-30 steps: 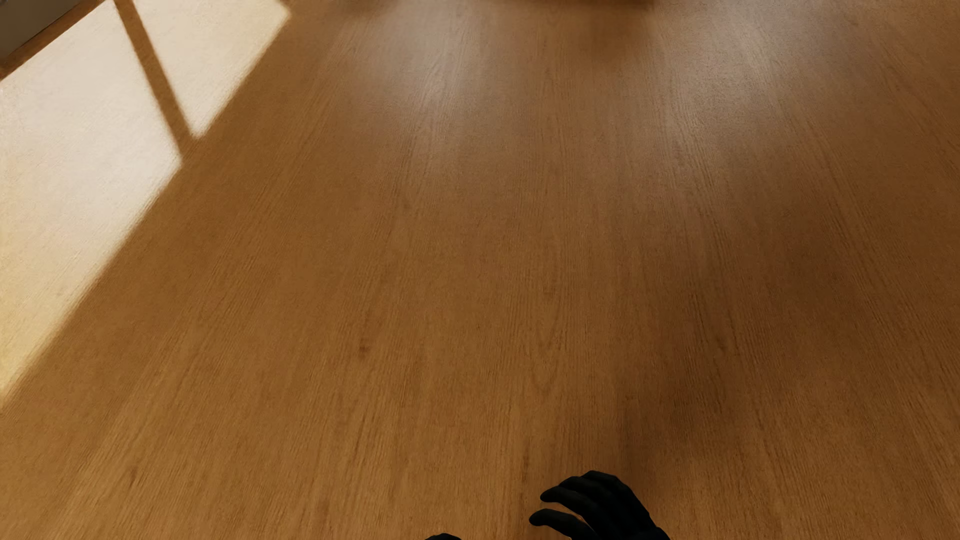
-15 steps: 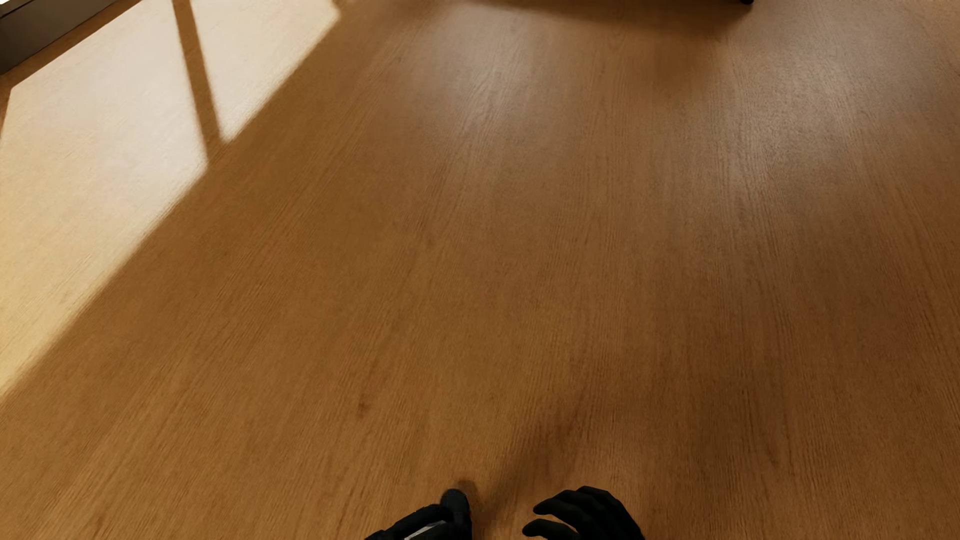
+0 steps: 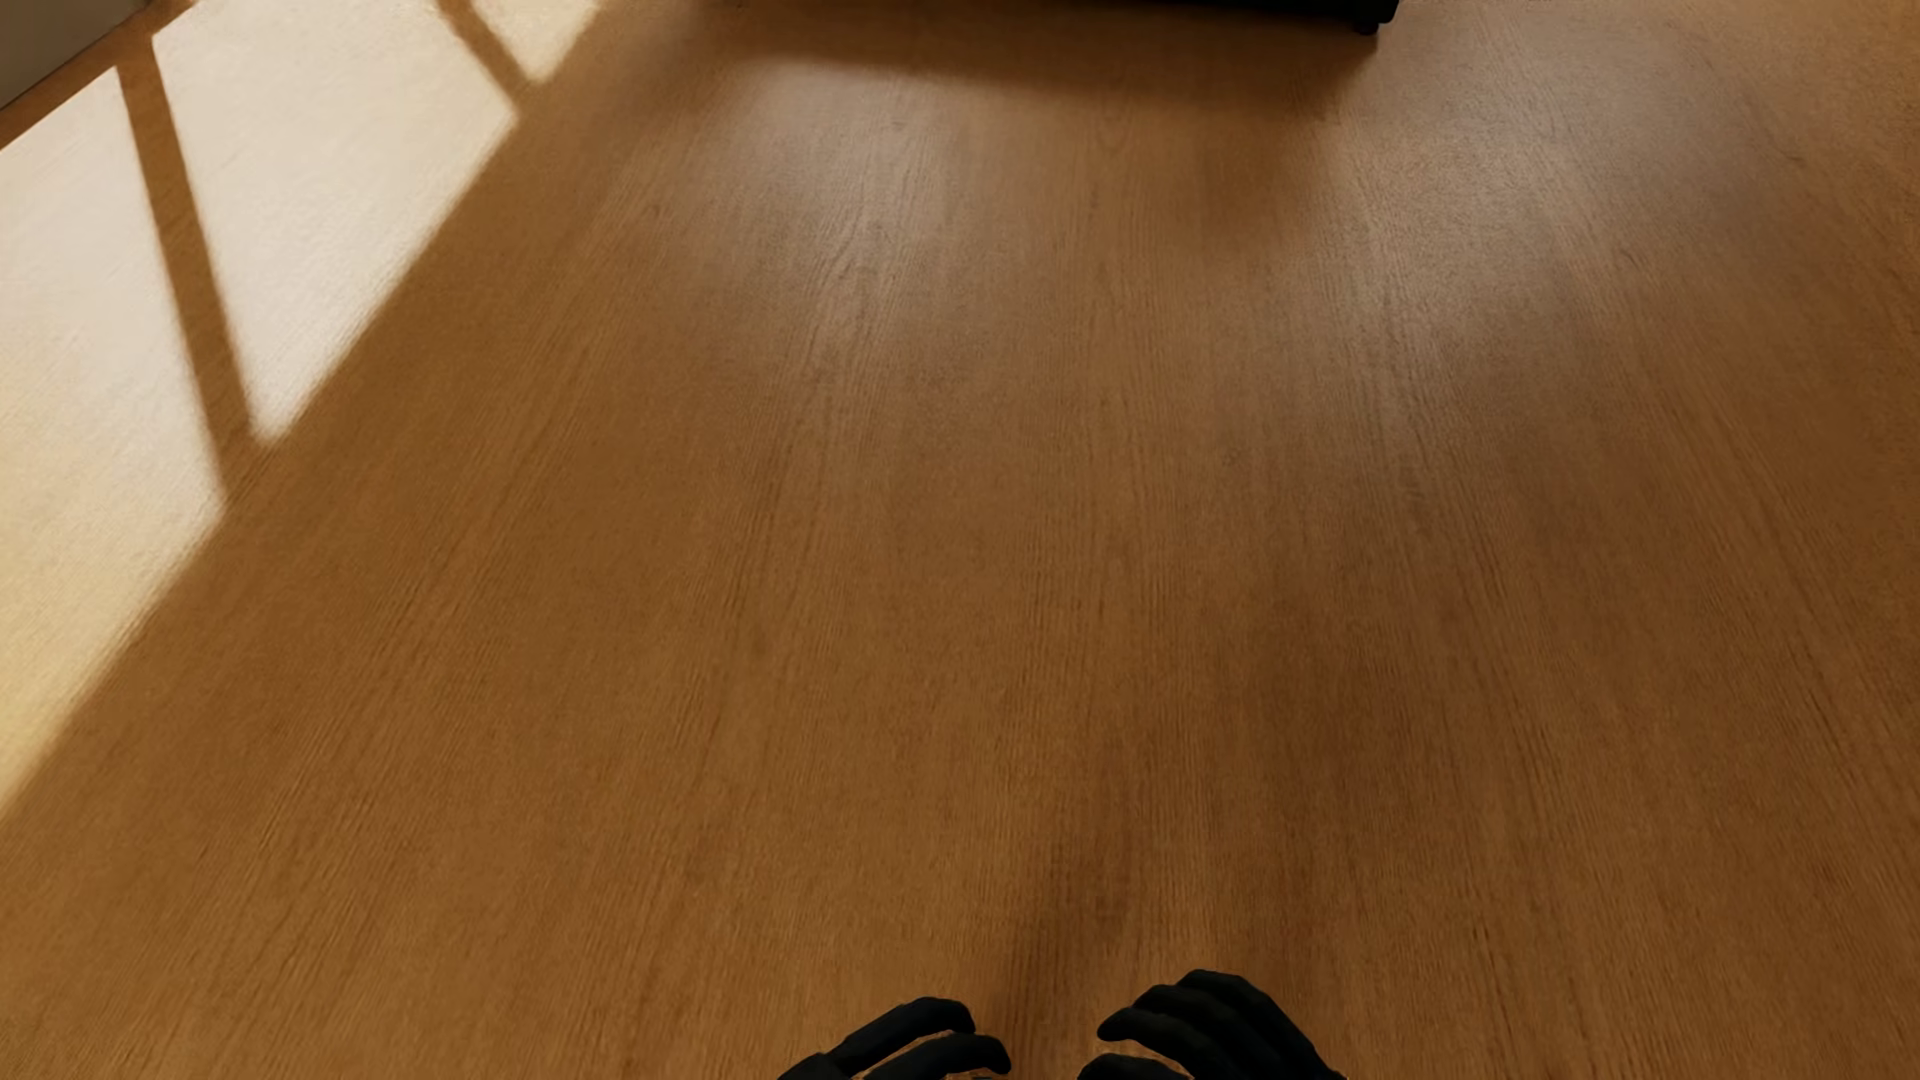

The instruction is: Approach sofa

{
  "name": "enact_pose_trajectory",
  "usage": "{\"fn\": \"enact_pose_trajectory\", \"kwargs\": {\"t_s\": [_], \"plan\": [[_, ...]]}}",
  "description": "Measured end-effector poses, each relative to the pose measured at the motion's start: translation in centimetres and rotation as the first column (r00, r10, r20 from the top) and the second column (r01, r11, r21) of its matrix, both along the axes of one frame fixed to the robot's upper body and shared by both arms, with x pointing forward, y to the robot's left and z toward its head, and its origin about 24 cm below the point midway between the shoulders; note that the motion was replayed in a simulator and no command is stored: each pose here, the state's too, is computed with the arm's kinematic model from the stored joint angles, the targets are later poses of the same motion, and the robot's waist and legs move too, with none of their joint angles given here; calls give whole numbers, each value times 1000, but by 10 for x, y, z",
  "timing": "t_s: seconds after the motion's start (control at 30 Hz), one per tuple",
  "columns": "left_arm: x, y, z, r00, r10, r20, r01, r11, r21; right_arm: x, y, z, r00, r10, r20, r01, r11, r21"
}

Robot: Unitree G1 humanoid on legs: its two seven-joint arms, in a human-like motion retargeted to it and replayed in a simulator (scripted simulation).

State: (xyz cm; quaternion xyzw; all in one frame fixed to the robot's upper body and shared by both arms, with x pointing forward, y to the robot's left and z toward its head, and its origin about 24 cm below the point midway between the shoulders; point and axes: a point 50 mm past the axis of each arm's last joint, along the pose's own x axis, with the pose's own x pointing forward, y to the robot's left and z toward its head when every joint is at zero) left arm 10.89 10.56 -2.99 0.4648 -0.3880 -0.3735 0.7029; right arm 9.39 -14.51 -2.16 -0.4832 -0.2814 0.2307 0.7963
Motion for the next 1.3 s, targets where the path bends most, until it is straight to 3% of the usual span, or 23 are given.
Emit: {"fn": "enact_pose_trajectory", "kwargs": {"t_s": [0.1, 0.27, 0.4, 0.47, 0.57, 0.7, 0.87, 1.13, 1.23, 1.3], "plan": [[-9, 2, -10, 998, -18, -59, 21, 999, 46, -1, -1, 2, 999, -20, 32, 21, 1000, -16], [-10, 5, -13, 998, -15, -68, 19, 998, 66, 5, 7, 5, 993, -94, 73, 91, 995, 36], [-3, 8, -13, 999, 33, -15, -33, 999, 36, 16, 20, 26, 985, -107, 137, 82, 980, 181], [-3, 7, -16, 1000, 16, -7, -15, 999, 42, 16, 17, 25, 982, -132, 132, 108, 979, 174], [-11, 20, -22, 996, -47, -74, 55, 991, 123, 11, 19, 17, 982, -151, 110, 132, 978, 159], [-2, 23, -12, 993, -117, -16, 118, 981, 151, 13, 27, 21, 985, -152, 85, 129, 964, 232], [-2, 28, -9, 998, -54, 37, 48, 987, 154, -1, 26, 4, 994, -106, -3, 105, 981, 162], [5, 24, -4, 995, 56, 88, -68, 988, 140, -2, 23, -2, 993, -98, -58, 106, 981, 160], [10, 14, 3, 986, 57, 159, -63, 998, 32, 1, 17, -7, 989, -127, -72, 136, 982, 130], [8, 13, 0, 989, 47, 142, -53, 998, 40, -3, 8, -14, 991, -110, -77, 115, 991, 64]]}}
